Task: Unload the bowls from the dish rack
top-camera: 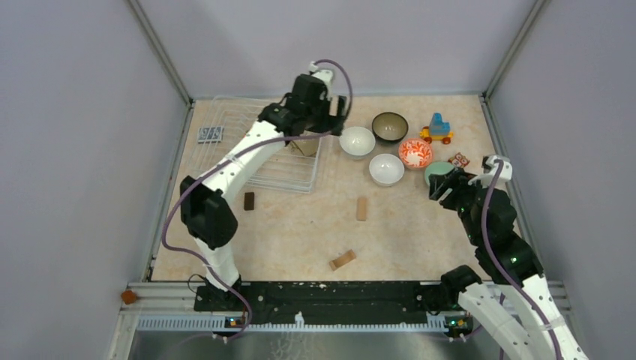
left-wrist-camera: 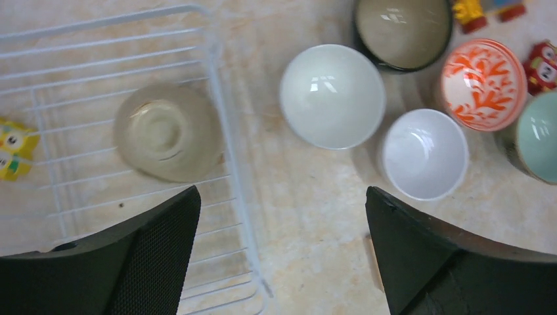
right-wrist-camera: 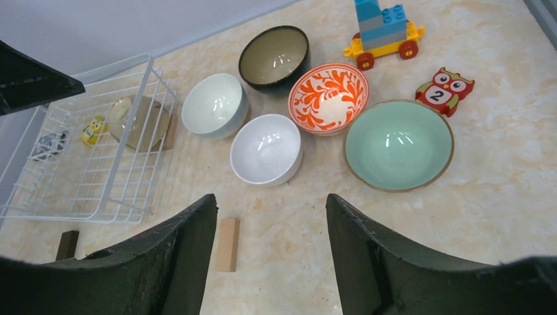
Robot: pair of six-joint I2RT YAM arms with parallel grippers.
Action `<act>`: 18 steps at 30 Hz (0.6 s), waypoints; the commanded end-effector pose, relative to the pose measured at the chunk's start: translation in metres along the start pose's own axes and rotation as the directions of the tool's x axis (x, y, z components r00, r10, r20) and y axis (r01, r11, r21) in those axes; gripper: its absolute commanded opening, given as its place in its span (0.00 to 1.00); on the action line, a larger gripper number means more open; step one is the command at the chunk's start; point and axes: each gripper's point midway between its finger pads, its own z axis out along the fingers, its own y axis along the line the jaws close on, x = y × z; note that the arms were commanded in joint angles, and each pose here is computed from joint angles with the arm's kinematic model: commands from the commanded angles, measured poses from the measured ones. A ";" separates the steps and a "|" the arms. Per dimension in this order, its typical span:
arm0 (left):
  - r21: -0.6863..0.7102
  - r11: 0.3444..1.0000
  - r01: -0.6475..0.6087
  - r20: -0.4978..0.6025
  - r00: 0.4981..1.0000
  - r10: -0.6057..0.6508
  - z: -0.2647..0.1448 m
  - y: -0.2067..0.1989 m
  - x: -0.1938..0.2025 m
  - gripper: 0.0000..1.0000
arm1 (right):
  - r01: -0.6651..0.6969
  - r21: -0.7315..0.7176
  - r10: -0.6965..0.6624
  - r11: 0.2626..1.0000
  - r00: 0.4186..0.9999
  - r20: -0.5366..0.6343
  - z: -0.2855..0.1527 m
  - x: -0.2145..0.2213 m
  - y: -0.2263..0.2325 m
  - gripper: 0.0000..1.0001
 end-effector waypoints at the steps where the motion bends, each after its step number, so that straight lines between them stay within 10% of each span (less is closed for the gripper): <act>1: -0.041 0.985 0.170 0.047 0.985 -0.168 -0.017 0.065 -0.007 0.99 | -0.006 -0.063 0.007 0.998 1.000 0.011 0.003 -0.003 0.013 0.61; 18: -0.127 0.876 0.466 -0.034 0.880 -0.474 0.039 0.158 0.033 0.99 | 0.001 -0.068 -0.002 0.998 1.000 -0.005 0.007 -0.002 0.016 0.61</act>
